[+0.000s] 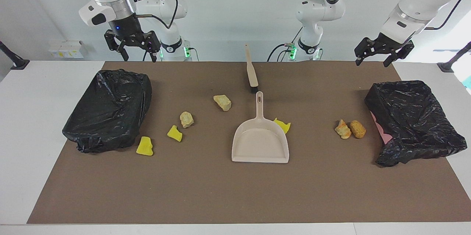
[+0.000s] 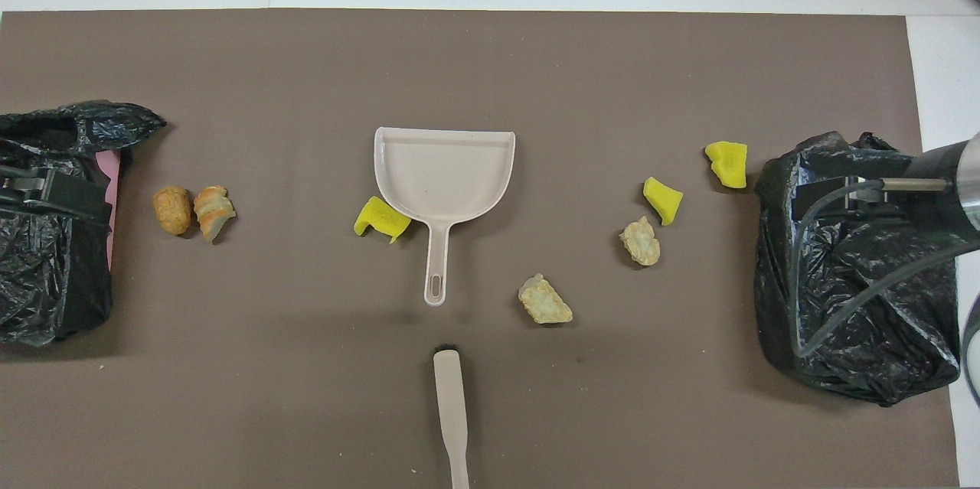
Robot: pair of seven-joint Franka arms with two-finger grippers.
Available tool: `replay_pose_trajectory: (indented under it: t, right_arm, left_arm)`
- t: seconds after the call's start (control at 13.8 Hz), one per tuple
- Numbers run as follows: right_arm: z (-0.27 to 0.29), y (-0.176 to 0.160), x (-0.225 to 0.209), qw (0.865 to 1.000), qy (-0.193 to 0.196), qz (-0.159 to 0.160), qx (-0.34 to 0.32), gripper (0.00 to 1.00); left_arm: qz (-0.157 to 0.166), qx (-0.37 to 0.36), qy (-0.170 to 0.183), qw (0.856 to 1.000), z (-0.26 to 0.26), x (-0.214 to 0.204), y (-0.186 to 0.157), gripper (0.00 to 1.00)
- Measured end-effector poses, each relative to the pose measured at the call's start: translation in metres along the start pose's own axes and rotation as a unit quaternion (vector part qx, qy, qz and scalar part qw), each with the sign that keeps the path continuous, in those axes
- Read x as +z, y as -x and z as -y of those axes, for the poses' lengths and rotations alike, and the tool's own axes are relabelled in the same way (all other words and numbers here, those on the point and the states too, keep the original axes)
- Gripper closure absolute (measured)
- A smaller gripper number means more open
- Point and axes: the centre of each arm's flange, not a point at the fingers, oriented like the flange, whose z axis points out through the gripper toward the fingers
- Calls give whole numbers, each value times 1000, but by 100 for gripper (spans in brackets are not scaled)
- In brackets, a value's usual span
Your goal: Sweep and dump trash in bin
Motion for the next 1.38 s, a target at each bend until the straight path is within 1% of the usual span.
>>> replay_pose_trajectory:
  t: [0.51, 0.8, 0.94, 1.09, 1.23, 1.38]
  right_arm:
    - [0, 0, 0, 1000, 0, 1, 0, 0]
    - [-10, -1, 2, 1000, 1, 6, 9, 0]
    - [-9, 0, 6, 1000, 2, 10, 9, 0]
    - [-4, 0, 12, 1000, 1, 7, 4, 0]
    - [5, 0, 19, 1000, 0, -2, 0, 0]
    - [14, 0, 25, 1000, -2, -6, 10, 0]
  left_arm:
    - [1, 4, 0, 1000, -1, 1, 0, 0]
    - [1, 6, 0, 1000, -4, 1, -1, 0]
    - [0, 6, 0, 1000, -4, 0, 0, 0]
    - [-6, 7, 0, 1000, -4, -1, -1, 0]
    - [-11, 9, 8, 1000, -7, -1, -3, 0]
    - [-6, 12, 26, 1000, -13, 8, -4, 0]
